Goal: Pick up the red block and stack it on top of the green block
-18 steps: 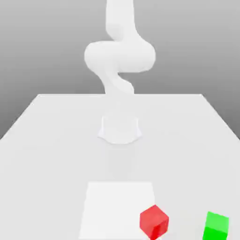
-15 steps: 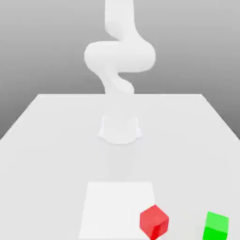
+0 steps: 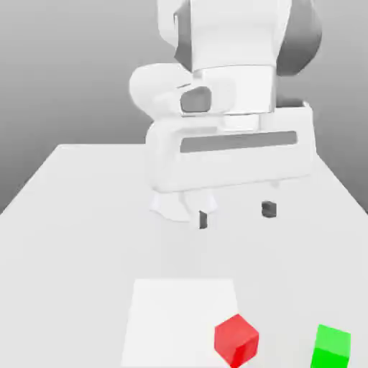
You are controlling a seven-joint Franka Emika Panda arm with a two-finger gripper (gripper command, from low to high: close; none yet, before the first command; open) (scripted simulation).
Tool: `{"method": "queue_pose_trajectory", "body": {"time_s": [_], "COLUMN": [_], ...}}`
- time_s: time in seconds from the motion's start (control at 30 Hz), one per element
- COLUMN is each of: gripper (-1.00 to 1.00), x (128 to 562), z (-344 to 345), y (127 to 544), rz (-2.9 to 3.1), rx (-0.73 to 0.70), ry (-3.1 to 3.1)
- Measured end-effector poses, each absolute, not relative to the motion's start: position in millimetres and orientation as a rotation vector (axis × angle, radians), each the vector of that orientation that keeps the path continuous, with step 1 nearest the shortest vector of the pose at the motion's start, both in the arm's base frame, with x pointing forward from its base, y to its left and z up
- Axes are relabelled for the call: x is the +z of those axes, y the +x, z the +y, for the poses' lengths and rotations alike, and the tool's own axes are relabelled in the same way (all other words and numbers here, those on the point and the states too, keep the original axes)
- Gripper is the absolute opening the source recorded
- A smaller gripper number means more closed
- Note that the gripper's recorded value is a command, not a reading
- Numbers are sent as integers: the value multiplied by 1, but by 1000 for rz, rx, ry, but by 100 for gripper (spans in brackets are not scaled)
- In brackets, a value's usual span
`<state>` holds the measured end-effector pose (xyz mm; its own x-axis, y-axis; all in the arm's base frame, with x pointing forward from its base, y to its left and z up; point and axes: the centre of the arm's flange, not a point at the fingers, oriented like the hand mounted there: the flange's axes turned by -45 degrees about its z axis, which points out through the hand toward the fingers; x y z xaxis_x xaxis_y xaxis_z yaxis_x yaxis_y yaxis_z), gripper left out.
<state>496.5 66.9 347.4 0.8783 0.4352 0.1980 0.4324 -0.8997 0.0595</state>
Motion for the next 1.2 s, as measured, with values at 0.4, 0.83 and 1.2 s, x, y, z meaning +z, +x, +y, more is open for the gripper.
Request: {"method": "queue_pose_trajectory", "body": {"time_s": [0.4,0.83,1.2], "gripper": [-100,-100,-100], "x": [151,209,218], "z": [84,97,234], "y": [474,476,481], "rz": [948,942,861], "rx": [1,-3,0], "ry": [2995,2998,3023]}}
